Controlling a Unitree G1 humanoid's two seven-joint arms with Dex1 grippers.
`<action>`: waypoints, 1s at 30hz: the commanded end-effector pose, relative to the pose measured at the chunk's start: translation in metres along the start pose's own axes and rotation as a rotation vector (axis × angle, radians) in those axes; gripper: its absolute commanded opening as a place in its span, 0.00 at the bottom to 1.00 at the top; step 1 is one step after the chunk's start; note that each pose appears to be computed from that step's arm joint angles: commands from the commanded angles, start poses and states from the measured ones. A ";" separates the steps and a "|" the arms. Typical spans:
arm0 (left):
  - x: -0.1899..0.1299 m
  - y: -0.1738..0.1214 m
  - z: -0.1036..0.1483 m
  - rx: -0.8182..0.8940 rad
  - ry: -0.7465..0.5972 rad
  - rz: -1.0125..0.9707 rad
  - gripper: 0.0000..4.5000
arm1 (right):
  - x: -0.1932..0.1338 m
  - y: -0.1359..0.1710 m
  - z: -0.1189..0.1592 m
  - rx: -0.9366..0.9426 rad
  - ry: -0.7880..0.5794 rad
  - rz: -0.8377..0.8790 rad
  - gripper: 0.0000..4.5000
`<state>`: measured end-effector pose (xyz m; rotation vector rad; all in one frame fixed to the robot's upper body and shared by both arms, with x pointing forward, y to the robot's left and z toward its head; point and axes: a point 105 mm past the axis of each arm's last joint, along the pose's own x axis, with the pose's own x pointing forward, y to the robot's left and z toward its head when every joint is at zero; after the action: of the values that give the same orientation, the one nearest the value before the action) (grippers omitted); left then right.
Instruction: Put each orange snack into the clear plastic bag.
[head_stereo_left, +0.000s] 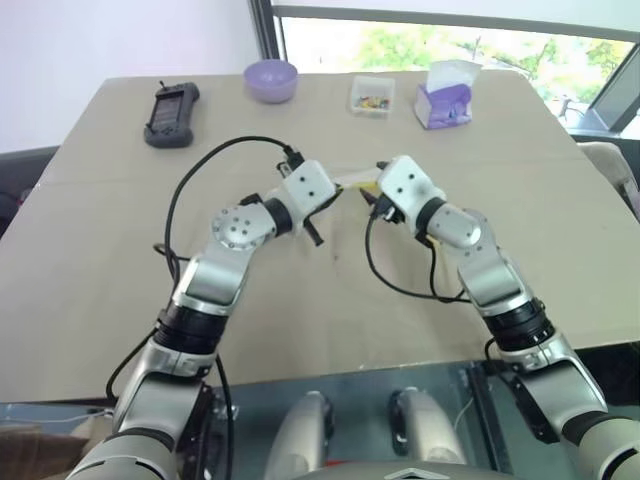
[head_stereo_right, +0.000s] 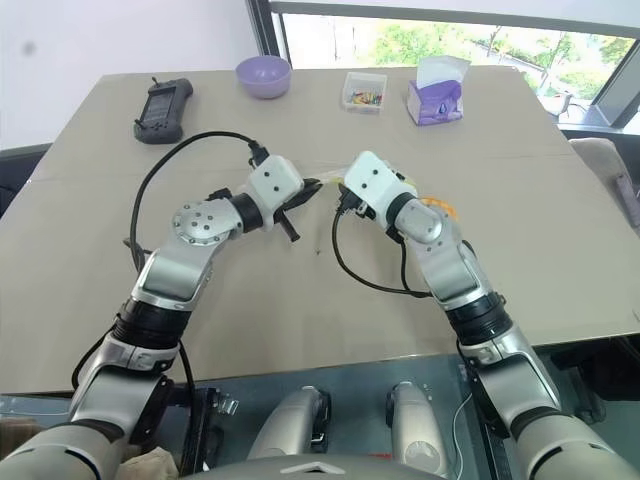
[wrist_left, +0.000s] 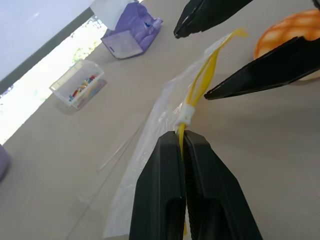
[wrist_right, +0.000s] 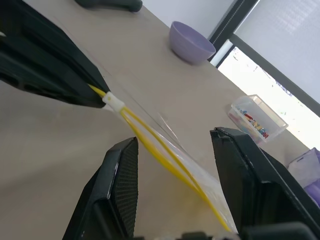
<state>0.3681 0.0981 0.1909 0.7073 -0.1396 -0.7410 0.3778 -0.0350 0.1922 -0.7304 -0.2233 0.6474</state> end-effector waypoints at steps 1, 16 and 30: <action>-0.004 0.000 0.012 0.054 -0.042 0.002 0.00 | -0.001 -0.013 0.019 -0.033 -0.064 -0.041 0.56; -0.005 0.000 0.005 0.066 -0.029 0.003 0.00 | -0.014 -0.011 0.022 0.015 -0.096 0.026 0.56; -0.005 -0.003 0.006 0.064 -0.038 -0.004 0.00 | -0.008 -0.017 0.017 -0.016 -0.069 -0.008 0.56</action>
<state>0.3646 0.0997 0.1841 0.7392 -0.1461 -0.7487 0.3730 -0.0411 0.1977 -0.7140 -0.2267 0.6913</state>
